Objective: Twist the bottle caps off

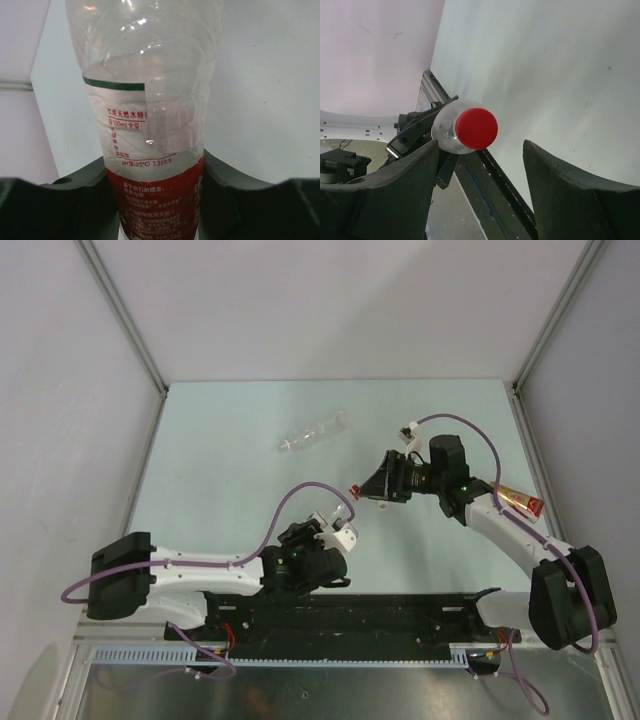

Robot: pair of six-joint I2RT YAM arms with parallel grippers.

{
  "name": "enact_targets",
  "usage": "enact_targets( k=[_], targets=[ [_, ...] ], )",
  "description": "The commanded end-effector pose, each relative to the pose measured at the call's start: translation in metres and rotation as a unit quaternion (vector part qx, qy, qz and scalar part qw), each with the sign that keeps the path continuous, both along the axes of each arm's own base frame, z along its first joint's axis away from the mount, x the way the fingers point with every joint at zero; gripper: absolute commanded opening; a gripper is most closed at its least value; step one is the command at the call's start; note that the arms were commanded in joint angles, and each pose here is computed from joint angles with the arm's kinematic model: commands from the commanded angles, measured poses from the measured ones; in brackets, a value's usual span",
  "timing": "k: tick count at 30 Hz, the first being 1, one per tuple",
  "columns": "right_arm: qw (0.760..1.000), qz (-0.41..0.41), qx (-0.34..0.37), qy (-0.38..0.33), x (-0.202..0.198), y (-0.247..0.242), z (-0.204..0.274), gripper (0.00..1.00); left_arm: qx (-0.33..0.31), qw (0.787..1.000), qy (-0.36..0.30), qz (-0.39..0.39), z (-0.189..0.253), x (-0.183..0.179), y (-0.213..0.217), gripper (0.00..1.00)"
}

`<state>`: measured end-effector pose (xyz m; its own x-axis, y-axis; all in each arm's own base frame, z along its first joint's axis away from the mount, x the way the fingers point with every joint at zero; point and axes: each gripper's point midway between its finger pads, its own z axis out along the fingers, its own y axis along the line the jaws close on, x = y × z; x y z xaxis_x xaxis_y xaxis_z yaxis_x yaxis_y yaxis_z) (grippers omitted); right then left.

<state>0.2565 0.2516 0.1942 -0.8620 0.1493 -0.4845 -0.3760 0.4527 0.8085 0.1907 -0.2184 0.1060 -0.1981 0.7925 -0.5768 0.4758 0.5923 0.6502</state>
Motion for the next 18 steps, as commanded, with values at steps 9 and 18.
enact_targets(
  k=[9, 18],
  targets=[
    [1.0, 0.01, 0.022, 0.004, 0.005, 0.012, 0.005, 0.67, -0.012, 1.0, -0.027, 0.007, 0.015, 0.002, -0.011, 0.0],
    [1.0, 0.001, 0.014, 0.017, 0.008, 0.011, -0.003, 0.52, -0.008, 1.0, -0.026, 0.004, 0.011, -0.002, -0.013, 0.0]
  ],
)
